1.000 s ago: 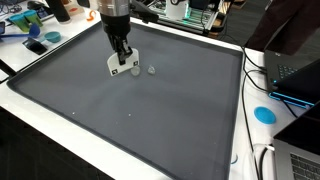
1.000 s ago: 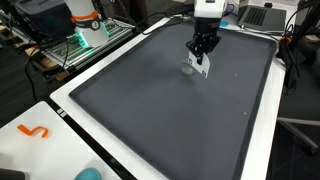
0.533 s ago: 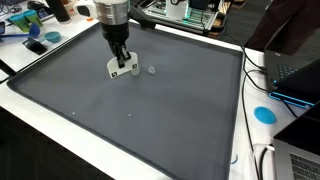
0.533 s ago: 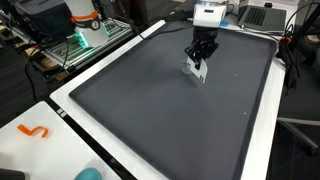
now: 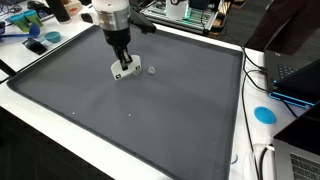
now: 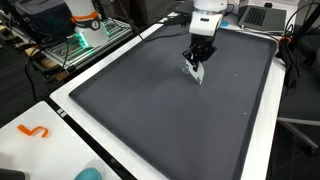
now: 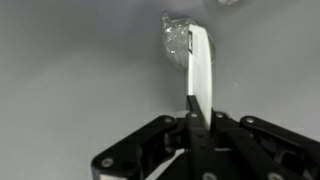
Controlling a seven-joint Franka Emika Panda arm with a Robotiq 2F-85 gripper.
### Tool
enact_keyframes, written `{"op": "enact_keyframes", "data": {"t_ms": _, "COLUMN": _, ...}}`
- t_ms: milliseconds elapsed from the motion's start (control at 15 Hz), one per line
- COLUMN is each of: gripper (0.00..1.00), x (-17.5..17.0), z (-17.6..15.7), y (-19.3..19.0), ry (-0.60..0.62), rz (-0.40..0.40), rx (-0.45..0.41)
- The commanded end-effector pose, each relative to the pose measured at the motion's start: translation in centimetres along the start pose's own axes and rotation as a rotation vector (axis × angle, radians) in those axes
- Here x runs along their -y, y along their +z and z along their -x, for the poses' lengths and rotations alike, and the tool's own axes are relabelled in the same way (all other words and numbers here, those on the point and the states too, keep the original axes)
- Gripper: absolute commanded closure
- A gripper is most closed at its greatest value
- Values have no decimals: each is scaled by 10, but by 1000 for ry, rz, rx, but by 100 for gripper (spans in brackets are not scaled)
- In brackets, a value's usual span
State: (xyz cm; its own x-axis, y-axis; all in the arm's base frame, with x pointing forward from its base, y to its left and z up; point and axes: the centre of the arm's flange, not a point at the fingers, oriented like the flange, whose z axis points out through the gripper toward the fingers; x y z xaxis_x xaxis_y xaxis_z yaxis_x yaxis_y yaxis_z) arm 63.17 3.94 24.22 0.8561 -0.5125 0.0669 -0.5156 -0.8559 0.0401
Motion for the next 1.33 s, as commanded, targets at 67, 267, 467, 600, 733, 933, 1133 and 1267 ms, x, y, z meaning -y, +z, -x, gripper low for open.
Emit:
{"op": "enact_keyframes", "data": {"t_ms": 67, "gripper": 99, "x": -11, "z": 12, "y": 25, "ry": 49, "rz": -11, "rx": 72}}
{"op": "enact_keyframes", "data": {"t_ms": 267, "gripper": 99, "x": -20, "z": 15, "y": 30, "ry": 68, "rz": -12, "rx": 100}}
{"op": "enact_keyframes", "data": {"t_ms": 467, "gripper": 99, "x": -23, "z": 19, "y": 35, "ry": 59, "rz": -5, "rx": 137}}
{"op": "enact_keyframes", "data": {"t_ms": 600, "gripper": 99, "x": -24, "z": 21, "y": 37, "ry": 44, "rz": 13, "rx": 164}}
{"op": "enact_keyframes", "data": {"t_ms": 733, "gripper": 99, "x": -25, "z": 26, "y": 38, "ry": 28, "rz": 28, "rx": 182}}
{"op": "enact_keyframes", "data": {"t_ms": 933, "gripper": 99, "x": -24, "z": 34, "y": 42, "ry": 15, "rz": 44, "rx": 199}}
{"op": "enact_keyframes", "data": {"t_ms": 1133, "gripper": 96, "x": -12, "z": 3, "y": 2, "ry": 29, "rz": -14, "rx": 82}}
{"op": "enact_keyframes", "data": {"t_ms": 1267, "gripper": 96, "x": -11, "z": 2, "y": 1, "ry": 29, "rz": -15, "rx": 81}}
